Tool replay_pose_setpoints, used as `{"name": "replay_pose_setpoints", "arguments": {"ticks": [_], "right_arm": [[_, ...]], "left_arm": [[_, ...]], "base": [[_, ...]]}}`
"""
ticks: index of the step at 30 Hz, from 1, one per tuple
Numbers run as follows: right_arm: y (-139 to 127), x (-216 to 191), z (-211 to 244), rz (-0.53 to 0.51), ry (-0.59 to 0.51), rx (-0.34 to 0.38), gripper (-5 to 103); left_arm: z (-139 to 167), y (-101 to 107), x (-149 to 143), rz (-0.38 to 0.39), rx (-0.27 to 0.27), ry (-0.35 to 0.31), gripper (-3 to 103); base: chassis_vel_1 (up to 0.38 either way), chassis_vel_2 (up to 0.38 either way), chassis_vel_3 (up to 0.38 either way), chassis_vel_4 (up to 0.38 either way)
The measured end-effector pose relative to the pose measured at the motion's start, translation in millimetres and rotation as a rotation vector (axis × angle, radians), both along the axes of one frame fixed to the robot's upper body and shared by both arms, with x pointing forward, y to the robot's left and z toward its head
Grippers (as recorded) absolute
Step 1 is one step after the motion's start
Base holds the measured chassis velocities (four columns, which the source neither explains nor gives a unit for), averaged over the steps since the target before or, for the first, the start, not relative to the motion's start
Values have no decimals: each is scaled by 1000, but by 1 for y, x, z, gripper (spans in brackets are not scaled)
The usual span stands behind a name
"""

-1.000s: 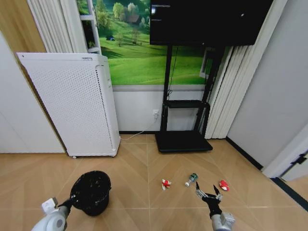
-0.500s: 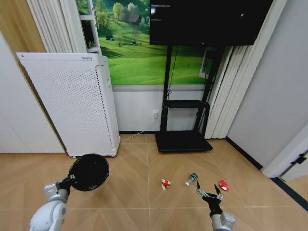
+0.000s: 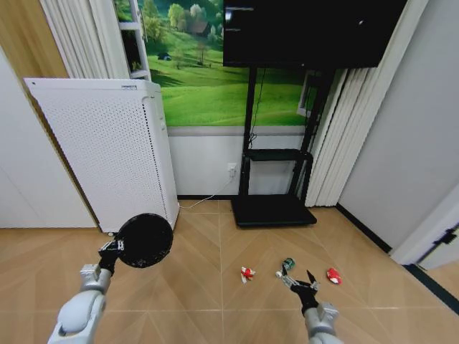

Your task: Pick up the trash bin and place the garbage on the floor into it.

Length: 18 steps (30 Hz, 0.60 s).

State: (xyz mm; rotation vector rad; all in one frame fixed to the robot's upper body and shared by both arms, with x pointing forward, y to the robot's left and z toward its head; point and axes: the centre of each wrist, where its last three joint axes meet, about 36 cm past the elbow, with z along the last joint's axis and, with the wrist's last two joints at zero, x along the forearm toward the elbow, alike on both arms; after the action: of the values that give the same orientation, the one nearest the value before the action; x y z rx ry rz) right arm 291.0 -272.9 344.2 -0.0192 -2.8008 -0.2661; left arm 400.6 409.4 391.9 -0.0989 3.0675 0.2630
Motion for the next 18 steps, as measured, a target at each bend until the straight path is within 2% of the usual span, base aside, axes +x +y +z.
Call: {"name": "replay_pose_setpoints", "arguments": {"ticks": [2, 6, 9, 11, 12, 18], "right_arm": [[5, 3, 4, 58, 30, 61, 100], [14, 10, 5, 105, 47, 100, 100], [20, 19, 1, 135, 67, 86, 100], [23, 28, -4, 147, 81, 48, 100], [26, 37, -10, 134, 65, 17, 100], [32, 56, -17, 115, 40, -41, 100]], "left_arm": [[3, -3, 8, -12, 1, -13, 4], [0, -7, 12, -22, 5, -7, 4], [-3, -11, 13, -22, 15, -3, 4], [-2, -16, 11, -22, 14, 1, 4], [-1, -19, 9, -26, 15, 7, 4], [6, -21, 0, -34, 24, 24, 4]], "base": [[0, 0, 0, 0], [0, 0, 0, 0], [0, 0, 0, 0], [0, 0, 0, 0], [0, 0, 0, 0], [0, 0, 0, 0]]}}
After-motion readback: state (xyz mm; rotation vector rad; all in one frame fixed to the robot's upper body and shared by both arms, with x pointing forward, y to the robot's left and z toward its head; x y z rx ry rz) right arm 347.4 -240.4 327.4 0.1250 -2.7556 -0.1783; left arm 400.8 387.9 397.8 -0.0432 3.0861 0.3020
